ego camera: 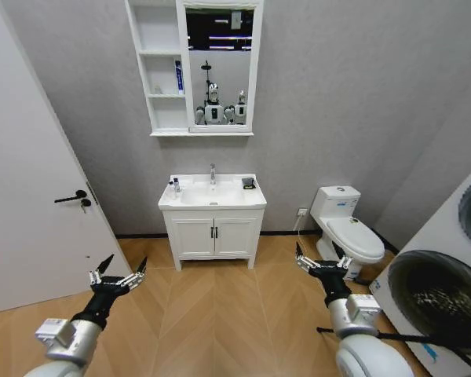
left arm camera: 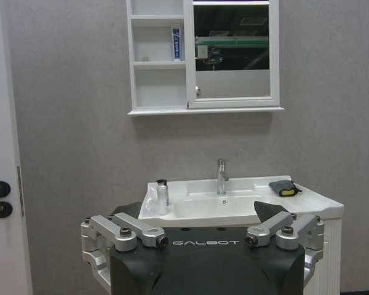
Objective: Move facial cleanser and shampoo from washbasin to cabinet, then wipe washbasin with towel.
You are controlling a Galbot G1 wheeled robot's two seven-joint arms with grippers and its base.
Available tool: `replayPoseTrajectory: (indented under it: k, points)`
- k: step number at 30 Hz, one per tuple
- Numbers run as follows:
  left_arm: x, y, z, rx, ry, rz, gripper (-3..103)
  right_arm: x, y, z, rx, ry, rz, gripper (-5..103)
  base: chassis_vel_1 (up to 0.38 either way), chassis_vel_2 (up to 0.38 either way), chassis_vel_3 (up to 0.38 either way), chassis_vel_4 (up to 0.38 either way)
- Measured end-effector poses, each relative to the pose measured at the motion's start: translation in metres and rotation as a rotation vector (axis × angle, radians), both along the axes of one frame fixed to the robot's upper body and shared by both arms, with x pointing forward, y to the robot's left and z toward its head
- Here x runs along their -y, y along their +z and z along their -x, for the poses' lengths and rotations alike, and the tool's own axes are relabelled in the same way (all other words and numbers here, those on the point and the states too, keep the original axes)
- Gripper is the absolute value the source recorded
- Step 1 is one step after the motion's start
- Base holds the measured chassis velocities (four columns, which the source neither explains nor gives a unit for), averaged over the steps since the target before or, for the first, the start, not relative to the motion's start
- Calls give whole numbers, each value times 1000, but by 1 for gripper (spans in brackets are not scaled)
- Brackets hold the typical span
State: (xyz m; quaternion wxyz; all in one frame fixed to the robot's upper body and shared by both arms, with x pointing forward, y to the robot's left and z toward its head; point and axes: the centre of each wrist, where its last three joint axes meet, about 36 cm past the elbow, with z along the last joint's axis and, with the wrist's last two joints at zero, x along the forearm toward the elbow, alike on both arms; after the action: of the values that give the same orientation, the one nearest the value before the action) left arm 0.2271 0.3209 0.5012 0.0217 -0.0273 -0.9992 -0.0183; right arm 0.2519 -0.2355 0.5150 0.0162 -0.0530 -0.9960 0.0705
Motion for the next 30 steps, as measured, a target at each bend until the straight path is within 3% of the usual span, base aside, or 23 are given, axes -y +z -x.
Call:
replayPoseTrajectory:
  k: [19,30]
  points:
    - [-5,-1,4,-1,6,-2,100,1,-6,0,-4,4,4,100,-11,11,8,-12]
    - [-3,-3,8,0,14,1,100,1,-8,-1,2,6,4,100,-187,164,187,-184]
